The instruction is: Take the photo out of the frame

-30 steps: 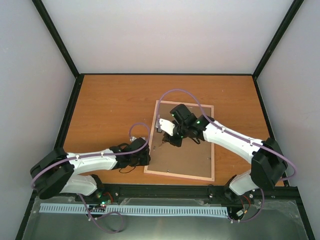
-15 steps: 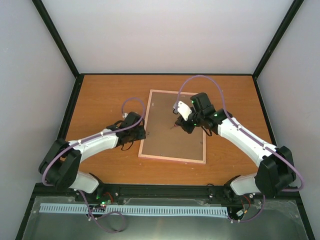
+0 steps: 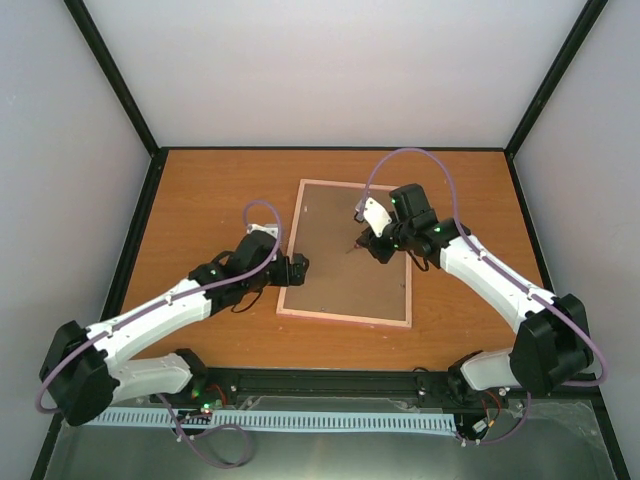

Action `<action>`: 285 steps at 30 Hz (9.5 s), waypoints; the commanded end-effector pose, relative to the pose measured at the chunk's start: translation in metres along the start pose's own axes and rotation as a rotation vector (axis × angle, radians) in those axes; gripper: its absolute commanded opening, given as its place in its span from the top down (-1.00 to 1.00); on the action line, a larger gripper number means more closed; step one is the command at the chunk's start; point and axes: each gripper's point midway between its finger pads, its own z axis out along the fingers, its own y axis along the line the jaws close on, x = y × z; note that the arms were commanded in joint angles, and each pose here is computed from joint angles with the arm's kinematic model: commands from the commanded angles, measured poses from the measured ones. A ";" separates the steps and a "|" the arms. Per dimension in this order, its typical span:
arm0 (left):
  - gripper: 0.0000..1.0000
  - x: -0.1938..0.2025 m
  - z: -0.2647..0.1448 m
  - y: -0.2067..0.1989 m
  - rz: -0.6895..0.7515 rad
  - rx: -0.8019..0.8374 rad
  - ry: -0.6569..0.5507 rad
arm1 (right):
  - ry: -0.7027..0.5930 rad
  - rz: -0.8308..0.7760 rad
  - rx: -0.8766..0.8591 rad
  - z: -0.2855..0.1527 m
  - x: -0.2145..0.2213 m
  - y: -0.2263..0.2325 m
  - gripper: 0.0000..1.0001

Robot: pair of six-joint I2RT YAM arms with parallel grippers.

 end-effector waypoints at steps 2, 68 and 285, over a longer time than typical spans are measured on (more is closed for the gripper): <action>-1.00 0.003 -0.018 0.001 0.059 0.044 -0.037 | -0.046 0.001 0.013 -0.006 -0.009 -0.003 0.94; -0.12 0.020 0.032 0.112 -0.510 -0.277 0.047 | -0.025 -0.026 0.252 -0.039 -0.010 -0.070 0.95; 0.98 0.120 0.054 0.081 -0.347 -0.013 0.280 | 0.136 -0.027 0.043 0.116 -0.078 0.056 0.94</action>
